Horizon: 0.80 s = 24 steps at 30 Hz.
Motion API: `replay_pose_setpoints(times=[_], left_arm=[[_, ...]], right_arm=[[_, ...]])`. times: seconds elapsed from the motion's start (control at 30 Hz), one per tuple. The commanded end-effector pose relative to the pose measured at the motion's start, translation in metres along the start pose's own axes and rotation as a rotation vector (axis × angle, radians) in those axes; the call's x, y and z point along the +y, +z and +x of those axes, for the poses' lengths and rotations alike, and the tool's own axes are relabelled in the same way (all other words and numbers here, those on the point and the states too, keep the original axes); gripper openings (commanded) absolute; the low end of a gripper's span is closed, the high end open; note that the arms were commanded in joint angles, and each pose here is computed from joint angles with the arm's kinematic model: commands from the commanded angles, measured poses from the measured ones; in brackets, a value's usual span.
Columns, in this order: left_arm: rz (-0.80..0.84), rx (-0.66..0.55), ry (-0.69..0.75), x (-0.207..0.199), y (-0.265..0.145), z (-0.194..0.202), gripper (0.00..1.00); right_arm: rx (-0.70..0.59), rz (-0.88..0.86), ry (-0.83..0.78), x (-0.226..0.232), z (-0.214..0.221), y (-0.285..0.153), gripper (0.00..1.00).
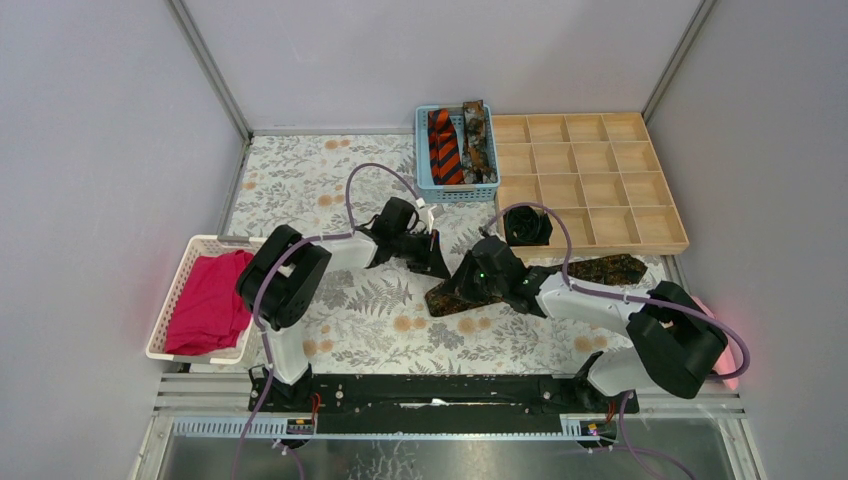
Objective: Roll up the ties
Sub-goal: Roll the tie at the center of the board.
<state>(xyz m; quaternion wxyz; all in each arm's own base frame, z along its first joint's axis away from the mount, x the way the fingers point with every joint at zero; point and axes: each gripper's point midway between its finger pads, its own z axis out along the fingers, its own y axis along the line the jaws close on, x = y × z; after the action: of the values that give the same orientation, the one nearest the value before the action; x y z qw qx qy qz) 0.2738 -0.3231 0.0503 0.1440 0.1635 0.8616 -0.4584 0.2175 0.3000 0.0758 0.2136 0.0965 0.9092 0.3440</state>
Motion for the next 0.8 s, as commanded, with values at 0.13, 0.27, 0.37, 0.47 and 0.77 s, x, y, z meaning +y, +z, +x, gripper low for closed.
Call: replay_pose_setpoints(times=[0.13,0.27,0.37,0.47,0.77], left_arm=[[-0.053,0.017,-0.001,0.009,-0.003,0.016,0.08],[-0.047,0.029,0.004,0.005,0.000,0.020,0.07],[-0.049,0.029,0.006,0.005,0.001,0.021,0.06],[-0.050,0.029,0.010,0.004,0.002,0.021,0.06],[-0.046,0.033,0.015,0.000,0.001,0.022,0.06]], right_arm=[[-0.072,0.025,0.162,-0.024,0.003,-0.007,0.02],[-0.146,0.091,0.205,-0.046,-0.002,-0.012,0.00],[-0.189,0.102,0.202,-0.050,-0.009,-0.015,0.00],[-0.196,0.134,0.172,-0.050,-0.016,-0.012,0.00],[-0.202,0.288,0.122,-0.075,-0.020,-0.001,0.00]])
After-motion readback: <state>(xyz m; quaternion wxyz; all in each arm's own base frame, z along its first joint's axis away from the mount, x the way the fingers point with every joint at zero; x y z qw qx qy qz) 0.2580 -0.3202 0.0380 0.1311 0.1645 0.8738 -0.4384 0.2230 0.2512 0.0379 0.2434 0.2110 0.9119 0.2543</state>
